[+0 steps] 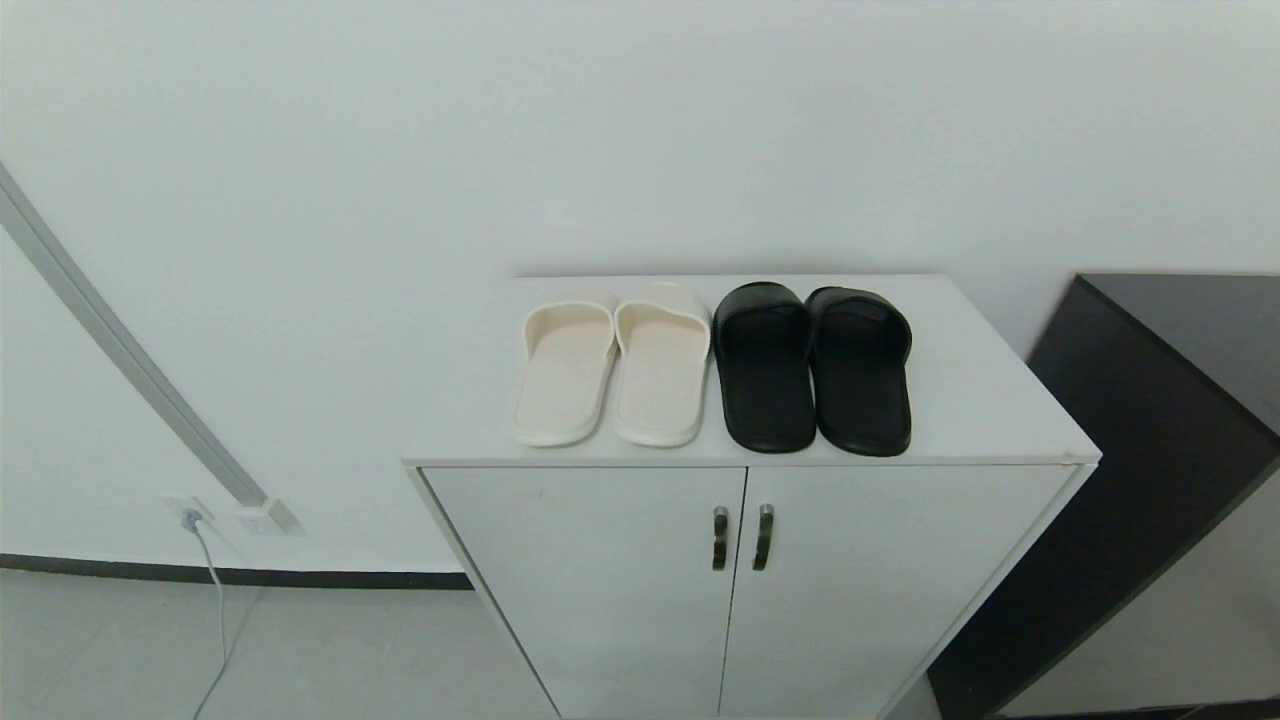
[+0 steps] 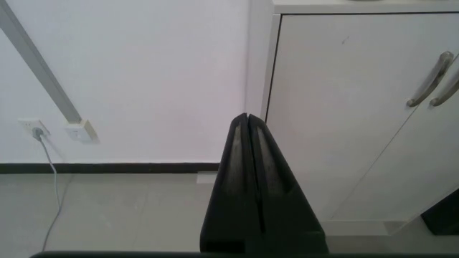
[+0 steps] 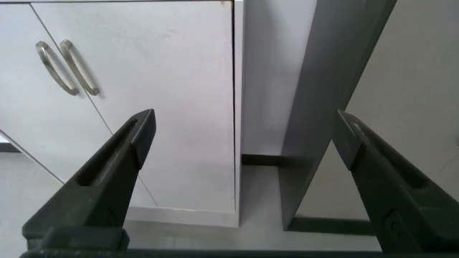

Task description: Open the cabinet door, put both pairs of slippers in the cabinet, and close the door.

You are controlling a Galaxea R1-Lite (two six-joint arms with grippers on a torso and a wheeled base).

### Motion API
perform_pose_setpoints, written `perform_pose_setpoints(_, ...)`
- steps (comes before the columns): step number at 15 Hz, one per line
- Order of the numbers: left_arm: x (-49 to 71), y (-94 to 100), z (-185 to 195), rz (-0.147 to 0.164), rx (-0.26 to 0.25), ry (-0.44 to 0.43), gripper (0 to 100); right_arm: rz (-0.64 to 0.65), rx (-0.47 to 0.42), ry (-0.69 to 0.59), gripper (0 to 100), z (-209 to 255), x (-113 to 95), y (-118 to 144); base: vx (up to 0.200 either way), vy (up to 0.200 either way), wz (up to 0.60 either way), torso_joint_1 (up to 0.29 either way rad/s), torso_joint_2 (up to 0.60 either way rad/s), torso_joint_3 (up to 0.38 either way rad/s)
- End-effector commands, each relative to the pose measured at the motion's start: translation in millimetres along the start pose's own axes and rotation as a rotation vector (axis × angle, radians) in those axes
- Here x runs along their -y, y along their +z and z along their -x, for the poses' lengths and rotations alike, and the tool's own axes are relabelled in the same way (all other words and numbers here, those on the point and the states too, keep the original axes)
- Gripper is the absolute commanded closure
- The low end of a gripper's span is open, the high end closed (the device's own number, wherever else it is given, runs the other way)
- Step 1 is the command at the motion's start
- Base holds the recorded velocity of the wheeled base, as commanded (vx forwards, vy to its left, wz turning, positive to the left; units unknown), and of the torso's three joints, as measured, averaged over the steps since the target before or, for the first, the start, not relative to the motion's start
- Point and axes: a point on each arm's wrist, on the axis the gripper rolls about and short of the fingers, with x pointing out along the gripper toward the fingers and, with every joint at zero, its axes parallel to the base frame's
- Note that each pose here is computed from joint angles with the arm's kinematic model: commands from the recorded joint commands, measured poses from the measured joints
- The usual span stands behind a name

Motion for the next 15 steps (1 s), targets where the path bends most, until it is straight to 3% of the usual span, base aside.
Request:
perform_pose_setpoints(1, 0.0, 0.0, -0.1, 0.0, -0.001, 0.001, 100, 0.001, 0.001, 0.002, 0, -0.1, 0.0, 0.2, 0.0, 0.0, 0.0, 0.0, 0.0, 0.0)
perform_pose_setpoints(5, 0.0, 0.0, -0.1, -0.001, -0.001, 0.001, 100, -0.006, 0.036, 0.002, 0, 0.8, 0.0, 5.7, 0.0, 0.0, 0.0, 0.0, 0.0, 0.0)
perform_pose_setpoints(6, 0.0, 0.0, -0.1, -0.003, -0.001, 0.002, 100, -0.069, 0.171, 0.038, 0, 12.2, -0.9, 42.8, 0.0, 0.0, 0.0, 0.0, 0.0, 0.0)
perform_pose_setpoints(7, 0.0, 0.0, -0.1, -0.003, -0.001, 0.001, 100, -0.12, 0.133, 0.1, 0, 18.0, -2.0, 67.4, 0.0, 0.0, 0.0, 0.0, 0.0, 0.0)
perform_pose_setpoints(9, 0.0, 0.0, -0.1, -0.001, -0.001, 0.001, 100, -0.065, -0.066, 0.194, 0, 13.9, -4.0, 65.7, 0.0, 0.0, 0.0, 0.0, 0.0, 0.0)
perform_pose_setpoints(11, 0.0, 0.0, -0.1, -0.003, -0.001, 0.001, 100, -0.055, -0.187, 0.249, 0, -5.2, -3.8, 71.2, 0.0, 0.0, 0.0, 0.0, 0.0, 0.0)
perform_pose_setpoints(12, 0.0, 0.0, -0.1, -0.004, -0.001, 0.001, 100, -0.053, -0.227, 0.252, 0, -23.4, -2.4, 82.4, 0.0, 0.0, 0.0, 0.0, 0.0, 0.0)
perform_pose_setpoints(15, 0.0, 0.0, -0.1, -0.003, -0.001, 0.001, 100, -0.045, -0.202, 0.25, 0, -62.0, 0.5, 102.8, 0.0, 0.0, 0.0, 0.0, 0.0, 0.0)
